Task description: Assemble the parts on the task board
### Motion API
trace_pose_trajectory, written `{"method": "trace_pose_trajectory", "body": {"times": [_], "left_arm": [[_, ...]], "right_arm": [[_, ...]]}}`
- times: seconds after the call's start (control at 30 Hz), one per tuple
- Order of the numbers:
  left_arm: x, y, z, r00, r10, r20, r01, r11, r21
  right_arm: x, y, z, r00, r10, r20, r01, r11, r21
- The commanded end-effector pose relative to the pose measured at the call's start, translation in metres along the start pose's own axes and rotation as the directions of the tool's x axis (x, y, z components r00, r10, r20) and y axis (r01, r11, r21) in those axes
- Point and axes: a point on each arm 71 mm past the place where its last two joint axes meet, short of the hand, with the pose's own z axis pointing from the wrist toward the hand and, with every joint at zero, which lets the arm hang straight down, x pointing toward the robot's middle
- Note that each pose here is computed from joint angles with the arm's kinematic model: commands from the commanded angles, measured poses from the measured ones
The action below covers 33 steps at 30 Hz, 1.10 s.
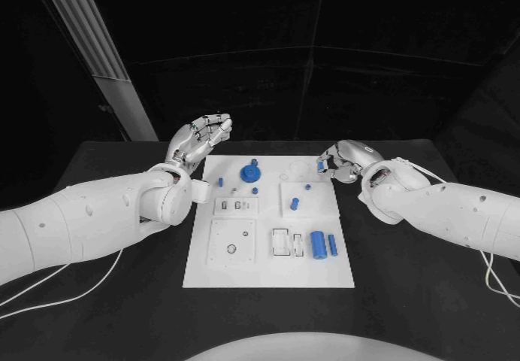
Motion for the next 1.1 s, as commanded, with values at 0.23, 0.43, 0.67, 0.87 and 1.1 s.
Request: {"method": "trace_pose_trajectory", "body": {"times": [0.23,0.43,0.67,0.87,1.1], "left_arm": [[0.0039,-0.0188,0.0003,1.0,-0.003,-0.014,0.007,0.963,0.269],[0.0053,-0.0185,0.0012,1.0,-0.003,-0.016,0.007,0.963,0.269],[0.0064,-0.0185,0.0016,1.0,-0.004,-0.017,0.008,0.963,0.27],[0.0072,-0.0185,0.0018,1.0,-0.004,-0.018,0.009,0.963,0.27],[0.0061,-0.0187,0.0012,1.0,-0.003,-0.016,0.007,0.963,0.27]], "right_arm": [[-0.006,0.065,0.005,0.998,0.044,-0.052,-0.05,0.992,-0.114],[0.008,0.112,0.003,0.988,0.056,-0.145,-0.079,0.984,-0.161],[0.021,0.146,0.004,0.981,0.027,-0.192,-0.065,0.979,-0.194],[0.03,0.165,0.005,0.976,-0.015,-0.216,-0.03,0.979,-0.2],[0.048,0.175,0.004,0.968,-0.037,-0.249,-0.011,0.981,-0.192]]}}
